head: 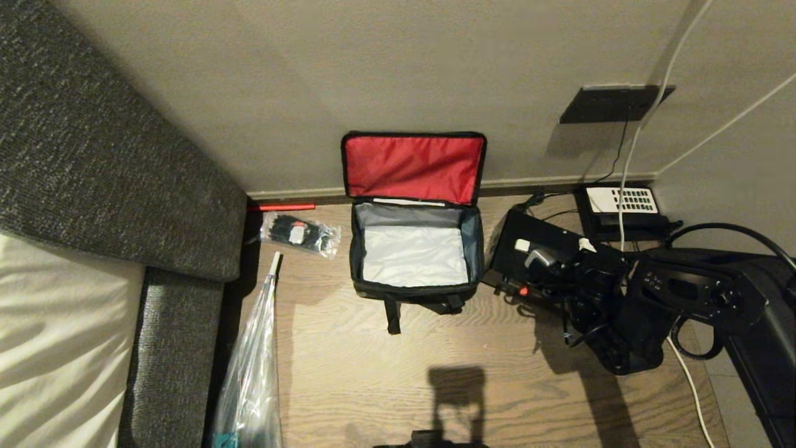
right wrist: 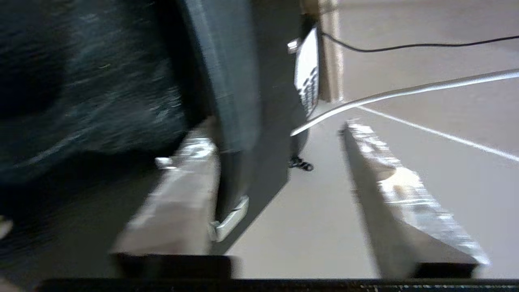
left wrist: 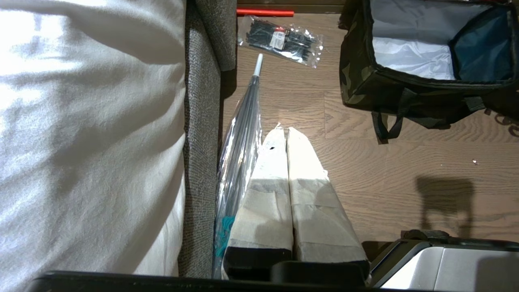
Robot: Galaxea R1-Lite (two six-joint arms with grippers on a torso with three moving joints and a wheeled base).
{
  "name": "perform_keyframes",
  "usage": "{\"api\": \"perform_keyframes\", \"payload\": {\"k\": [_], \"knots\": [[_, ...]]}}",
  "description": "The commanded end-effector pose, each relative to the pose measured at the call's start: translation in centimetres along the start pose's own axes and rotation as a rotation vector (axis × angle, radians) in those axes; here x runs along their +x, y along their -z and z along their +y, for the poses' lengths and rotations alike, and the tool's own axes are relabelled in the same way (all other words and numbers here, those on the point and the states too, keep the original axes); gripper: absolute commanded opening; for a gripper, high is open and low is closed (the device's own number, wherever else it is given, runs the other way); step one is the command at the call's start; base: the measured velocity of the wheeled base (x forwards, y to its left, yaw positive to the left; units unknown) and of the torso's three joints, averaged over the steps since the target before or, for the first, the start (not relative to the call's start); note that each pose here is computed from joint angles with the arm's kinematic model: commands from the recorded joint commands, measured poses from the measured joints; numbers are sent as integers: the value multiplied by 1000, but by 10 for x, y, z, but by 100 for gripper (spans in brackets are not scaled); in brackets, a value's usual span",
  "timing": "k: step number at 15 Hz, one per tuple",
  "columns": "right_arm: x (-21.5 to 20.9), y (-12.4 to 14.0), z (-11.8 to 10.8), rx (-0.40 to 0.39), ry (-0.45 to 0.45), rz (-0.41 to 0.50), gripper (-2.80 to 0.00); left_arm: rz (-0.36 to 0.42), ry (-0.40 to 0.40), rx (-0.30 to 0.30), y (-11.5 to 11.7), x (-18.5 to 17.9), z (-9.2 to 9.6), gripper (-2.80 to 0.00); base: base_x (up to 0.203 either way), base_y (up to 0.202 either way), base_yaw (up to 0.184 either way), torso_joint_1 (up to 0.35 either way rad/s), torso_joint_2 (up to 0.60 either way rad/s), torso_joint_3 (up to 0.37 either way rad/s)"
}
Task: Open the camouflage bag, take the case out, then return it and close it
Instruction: Grip the handle again
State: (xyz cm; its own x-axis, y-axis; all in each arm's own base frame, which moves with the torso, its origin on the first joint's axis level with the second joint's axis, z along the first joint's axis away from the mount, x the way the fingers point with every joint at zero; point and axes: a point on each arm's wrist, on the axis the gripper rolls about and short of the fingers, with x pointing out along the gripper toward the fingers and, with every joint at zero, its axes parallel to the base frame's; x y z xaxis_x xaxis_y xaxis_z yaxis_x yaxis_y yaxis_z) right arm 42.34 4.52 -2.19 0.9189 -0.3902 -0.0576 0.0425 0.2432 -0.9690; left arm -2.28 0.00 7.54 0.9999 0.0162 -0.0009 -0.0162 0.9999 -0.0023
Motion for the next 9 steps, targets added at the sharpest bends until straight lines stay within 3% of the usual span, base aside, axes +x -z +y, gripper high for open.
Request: {"api": "perform_keyframes", "payload": {"k": [1,7,9], "knots": [[0,1,4,0,0,6,-280,-1,-1,1,0,0,0,-280,0,0,0,0,0,0],[-1,0,-1,33,8,2,-280,-1,-1,1,0,0,0,-280,0,0,0,0,0,0],[-3,-2,-12,50,25,-3,-280,-1,-1,-1,0,0,0,-280,0,0,0,0,0,0]]}}
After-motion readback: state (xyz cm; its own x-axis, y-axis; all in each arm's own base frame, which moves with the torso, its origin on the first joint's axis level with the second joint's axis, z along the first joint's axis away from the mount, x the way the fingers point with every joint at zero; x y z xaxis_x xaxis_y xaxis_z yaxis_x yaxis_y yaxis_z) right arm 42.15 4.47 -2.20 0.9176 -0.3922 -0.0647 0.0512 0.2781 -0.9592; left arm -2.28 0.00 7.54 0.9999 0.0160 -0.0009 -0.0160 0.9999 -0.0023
